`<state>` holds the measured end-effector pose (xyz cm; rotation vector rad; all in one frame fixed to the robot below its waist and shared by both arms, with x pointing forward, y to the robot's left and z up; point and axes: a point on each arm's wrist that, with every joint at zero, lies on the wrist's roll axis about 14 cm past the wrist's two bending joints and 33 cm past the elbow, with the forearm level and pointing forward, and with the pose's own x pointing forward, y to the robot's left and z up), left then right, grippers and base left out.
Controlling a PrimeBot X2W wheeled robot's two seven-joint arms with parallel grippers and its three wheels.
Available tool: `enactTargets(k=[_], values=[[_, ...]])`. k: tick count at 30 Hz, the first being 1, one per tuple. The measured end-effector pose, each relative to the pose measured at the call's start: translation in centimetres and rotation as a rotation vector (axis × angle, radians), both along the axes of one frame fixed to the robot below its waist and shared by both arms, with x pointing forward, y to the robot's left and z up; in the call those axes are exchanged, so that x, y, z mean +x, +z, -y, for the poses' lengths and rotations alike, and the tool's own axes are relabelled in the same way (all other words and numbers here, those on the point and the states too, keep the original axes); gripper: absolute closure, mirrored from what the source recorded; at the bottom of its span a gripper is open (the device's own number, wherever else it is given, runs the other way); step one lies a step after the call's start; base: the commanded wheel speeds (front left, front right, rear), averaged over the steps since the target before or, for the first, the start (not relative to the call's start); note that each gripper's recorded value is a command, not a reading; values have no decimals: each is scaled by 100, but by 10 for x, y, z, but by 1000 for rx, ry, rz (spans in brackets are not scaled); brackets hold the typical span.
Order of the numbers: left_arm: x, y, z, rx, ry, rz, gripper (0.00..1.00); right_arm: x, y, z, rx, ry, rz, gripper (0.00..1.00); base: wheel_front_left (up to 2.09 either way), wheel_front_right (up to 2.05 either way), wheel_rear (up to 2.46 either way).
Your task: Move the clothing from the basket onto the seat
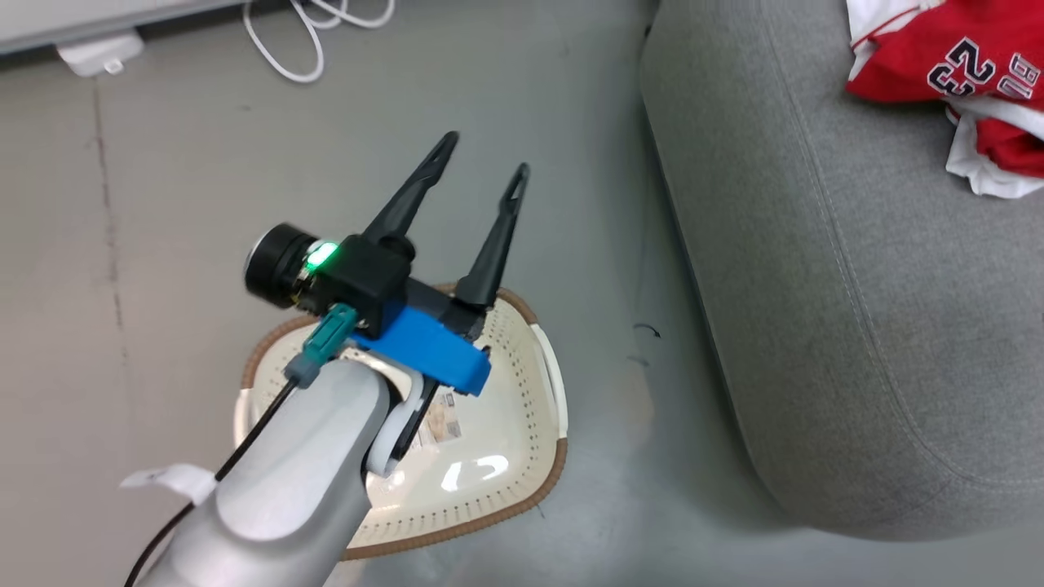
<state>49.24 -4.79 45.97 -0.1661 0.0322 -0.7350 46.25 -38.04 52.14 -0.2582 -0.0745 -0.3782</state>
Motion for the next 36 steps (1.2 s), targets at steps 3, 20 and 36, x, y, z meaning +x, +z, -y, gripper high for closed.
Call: enactTargets(k=[3, 20, 36], values=[[-2, 10, -24, -4, 83, 9, 0, -3, 6, -19, 22, 45, 30, 0, 0, 0, 0], [-42, 58, -151, -1, 462, 112, 0, -11, 25, -146, 160, 343, 133, 0, 0, 0, 0], [-93, 53, -218, -2, 674, 82, 0, -39, 18, -210, 235, 497, 105, 0, 0, 0, 0]])
